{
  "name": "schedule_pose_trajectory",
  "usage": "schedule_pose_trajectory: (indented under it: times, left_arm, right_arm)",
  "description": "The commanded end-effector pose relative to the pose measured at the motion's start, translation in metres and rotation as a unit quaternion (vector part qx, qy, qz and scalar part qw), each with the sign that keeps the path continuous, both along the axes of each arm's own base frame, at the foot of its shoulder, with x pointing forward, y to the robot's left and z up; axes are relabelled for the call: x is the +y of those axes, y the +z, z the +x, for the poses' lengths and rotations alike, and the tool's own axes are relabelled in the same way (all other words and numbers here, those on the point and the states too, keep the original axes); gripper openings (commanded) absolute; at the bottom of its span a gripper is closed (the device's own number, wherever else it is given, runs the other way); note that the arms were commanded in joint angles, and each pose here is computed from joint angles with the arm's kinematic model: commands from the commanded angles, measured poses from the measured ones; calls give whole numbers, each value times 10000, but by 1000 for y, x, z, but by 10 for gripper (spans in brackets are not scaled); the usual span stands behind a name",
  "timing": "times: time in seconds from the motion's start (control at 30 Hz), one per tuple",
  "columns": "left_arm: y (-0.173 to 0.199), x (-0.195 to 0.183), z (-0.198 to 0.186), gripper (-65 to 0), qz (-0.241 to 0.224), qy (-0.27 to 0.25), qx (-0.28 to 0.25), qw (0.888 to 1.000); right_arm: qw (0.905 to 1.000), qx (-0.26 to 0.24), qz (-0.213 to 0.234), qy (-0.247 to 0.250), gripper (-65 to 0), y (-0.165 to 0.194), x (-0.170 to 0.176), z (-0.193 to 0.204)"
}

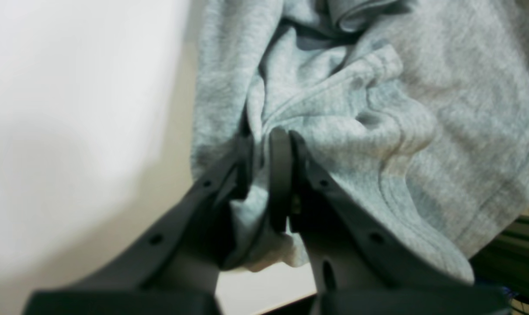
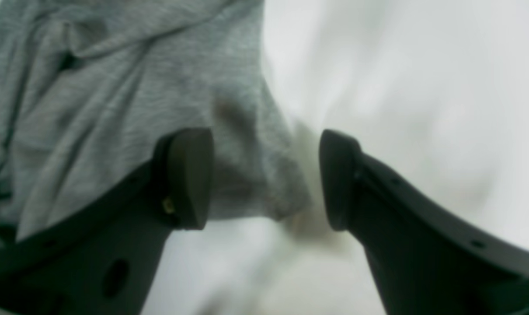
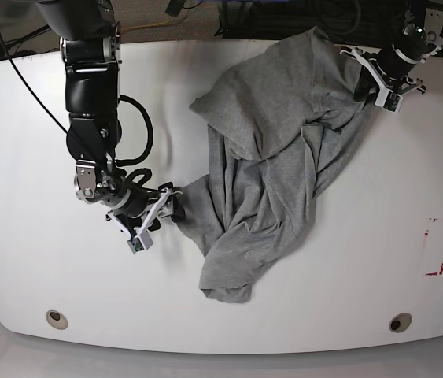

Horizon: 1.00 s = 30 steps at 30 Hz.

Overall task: Fold the T-shirt properly
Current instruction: 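Lift the shirt with both grippers and stretch it apart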

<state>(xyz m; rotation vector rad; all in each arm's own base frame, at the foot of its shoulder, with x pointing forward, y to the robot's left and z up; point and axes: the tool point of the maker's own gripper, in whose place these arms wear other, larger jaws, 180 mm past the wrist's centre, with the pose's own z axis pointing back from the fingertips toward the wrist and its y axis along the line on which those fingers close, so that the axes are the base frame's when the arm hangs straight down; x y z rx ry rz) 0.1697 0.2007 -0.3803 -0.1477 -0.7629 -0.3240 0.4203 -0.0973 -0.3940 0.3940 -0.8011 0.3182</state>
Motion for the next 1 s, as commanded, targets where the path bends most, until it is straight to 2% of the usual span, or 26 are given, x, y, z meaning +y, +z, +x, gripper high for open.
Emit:
schedule_pose_trajectory:
  times: [0.0, 0.2, 0.3, 0.33, 0.43, 0.47, 0.5, 0.7, 0.97]
  left_arm:
    - [8, 0, 5, -650, -30, -33, -156, 9999]
    - [9, -1, 5, -650, -31, -37, -163, 9999]
    - [9, -1, 5, -650, -31, -37, -163, 9999]
    - [9, -1, 5, -650, -32, -40, -170, 9998]
    - [9, -1, 6, -650, -34, -44, -176, 9998]
    - [9, -1, 6, -650, -34, -44, -176, 9998]
    - [10, -1, 6, -650, -34, -44, -184, 9998]
    - [15, -3, 11, -649, -35, -66, -282, 9996]
    - [50, 1, 44, -649, 68, -78, -930, 9956]
  right_arm:
    - [9997, -143, 194, -4, -276, 12, 6, 18]
    - [9993, -27, 348, -100, -277, 0, 8, 19]
    - [9988, -1, 493, -66, -296, -1, 24, 19]
    - [9987, -1, 500, -62, -323, -1, 25, 19]
    - [9985, -89, 532, -111, -520, 2, 25, 21]
    - [9984, -121, 543, -135, -617, 3, 24, 22]
    - [9983, -140, 549, -147, -650, 3, 23, 23]
    - [9987, -261, 371, -233, -650, 10, 1, 29]
    - [9956, -868, -276, -220, -650, 65, -46, 49]
